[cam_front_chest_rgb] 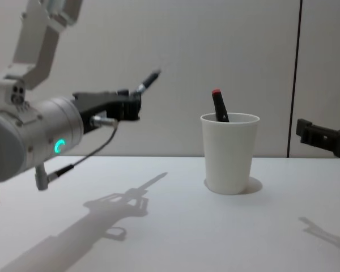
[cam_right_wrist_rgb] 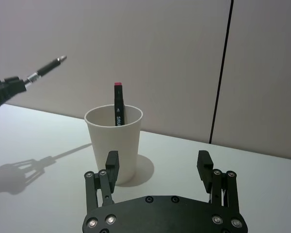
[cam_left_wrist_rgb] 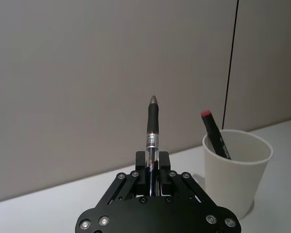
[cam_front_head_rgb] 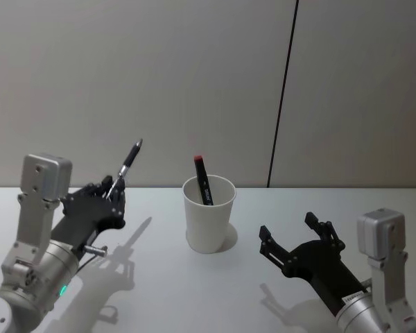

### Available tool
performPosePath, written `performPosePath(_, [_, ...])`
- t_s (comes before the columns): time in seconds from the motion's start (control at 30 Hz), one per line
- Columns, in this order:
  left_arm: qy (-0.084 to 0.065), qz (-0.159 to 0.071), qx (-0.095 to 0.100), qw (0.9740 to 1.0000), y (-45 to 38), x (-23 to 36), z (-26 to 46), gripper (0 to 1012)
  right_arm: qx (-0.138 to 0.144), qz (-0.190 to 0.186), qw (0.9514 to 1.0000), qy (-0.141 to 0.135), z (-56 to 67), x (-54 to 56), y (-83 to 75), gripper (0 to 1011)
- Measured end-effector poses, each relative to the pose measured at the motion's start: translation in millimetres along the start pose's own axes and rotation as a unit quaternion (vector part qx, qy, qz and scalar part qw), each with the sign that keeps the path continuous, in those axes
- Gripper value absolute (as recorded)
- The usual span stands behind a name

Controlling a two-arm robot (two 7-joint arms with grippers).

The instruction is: Place the pen into the pen holder.

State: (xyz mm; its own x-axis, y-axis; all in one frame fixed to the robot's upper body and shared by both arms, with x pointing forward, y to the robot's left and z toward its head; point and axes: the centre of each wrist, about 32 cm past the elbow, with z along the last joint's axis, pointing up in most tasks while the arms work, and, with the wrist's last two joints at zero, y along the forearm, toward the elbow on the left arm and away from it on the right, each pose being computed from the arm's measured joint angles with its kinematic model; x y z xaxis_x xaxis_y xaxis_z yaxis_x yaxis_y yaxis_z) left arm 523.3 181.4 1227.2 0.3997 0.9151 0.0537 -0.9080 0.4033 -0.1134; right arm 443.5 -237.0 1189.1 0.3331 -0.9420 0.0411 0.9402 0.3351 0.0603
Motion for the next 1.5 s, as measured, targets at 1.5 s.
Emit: performPosePath(1.5, [0.001,-0.158,-0.189,0.9692,-21.2,-0.3,0.4,167,-0.002,0.264,0.9428,0.204,74.4,29.7,71.2,1001])
